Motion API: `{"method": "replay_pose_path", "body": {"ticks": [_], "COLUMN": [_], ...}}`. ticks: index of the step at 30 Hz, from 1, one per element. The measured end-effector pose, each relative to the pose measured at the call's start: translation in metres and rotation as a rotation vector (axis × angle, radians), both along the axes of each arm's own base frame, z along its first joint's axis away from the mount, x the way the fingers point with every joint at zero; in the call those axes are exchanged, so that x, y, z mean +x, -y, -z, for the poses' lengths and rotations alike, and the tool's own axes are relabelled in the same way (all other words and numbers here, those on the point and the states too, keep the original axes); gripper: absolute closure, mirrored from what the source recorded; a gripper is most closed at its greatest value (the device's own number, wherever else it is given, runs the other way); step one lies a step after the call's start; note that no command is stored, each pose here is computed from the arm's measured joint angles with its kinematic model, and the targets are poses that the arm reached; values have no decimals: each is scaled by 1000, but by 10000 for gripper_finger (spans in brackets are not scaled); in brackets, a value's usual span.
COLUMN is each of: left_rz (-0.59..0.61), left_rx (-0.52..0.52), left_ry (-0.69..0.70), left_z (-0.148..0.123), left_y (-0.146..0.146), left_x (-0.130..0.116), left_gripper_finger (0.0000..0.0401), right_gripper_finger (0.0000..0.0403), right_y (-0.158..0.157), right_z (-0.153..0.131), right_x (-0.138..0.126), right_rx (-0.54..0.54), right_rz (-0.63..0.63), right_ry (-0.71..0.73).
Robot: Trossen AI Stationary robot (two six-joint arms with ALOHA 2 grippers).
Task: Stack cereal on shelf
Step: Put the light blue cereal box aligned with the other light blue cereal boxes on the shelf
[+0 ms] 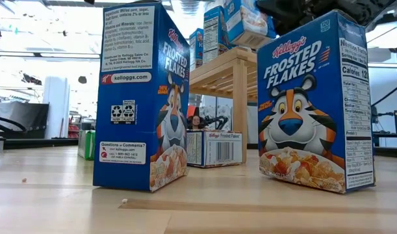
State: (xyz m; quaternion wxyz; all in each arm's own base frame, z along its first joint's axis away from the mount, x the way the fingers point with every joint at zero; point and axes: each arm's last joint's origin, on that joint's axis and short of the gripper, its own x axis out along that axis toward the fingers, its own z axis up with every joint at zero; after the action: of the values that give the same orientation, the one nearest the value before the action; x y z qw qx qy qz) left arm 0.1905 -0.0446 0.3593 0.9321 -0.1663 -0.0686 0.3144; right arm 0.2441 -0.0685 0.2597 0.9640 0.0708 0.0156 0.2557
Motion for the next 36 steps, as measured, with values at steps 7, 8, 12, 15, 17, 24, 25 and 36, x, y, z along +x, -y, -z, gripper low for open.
{"method": "replay_pose_path", "body": {"ticks": [7,8,12,15,17,24,25,36], "left_rz": [-29,-33,-46,-53,-58,-63,-63,-63], "left_rx": [7,8,9,12,12,6,6,8], "left_ry": [-9,-11,-13,-25,-26,-23,-23,-27], "left_z": [0,1,1,2,2,2,2,3], "left_y": [-6,-6,-9,-10,-11,-12,-12,-12], "left_x": [1,1,2,2,2,3,3,3], "left_gripper_finger": [136,136,136,136,136,136,136,136], "right_gripper_finger": [263,263,262,262,262,262,262,262], "right_y": [6,6,5,6,7,10,10,12], "right_z": [10,11,14,14,18,31,31,35], "right_x": [-10,-11,-13,-12,-10,-1,0,3], "right_rx": [3,10,11,-4,-1,20,23,31], "right_rz": [25,25,26,27,28,27,26,27], "right_ry": [47,60,61,68,55,30,37,23]}}
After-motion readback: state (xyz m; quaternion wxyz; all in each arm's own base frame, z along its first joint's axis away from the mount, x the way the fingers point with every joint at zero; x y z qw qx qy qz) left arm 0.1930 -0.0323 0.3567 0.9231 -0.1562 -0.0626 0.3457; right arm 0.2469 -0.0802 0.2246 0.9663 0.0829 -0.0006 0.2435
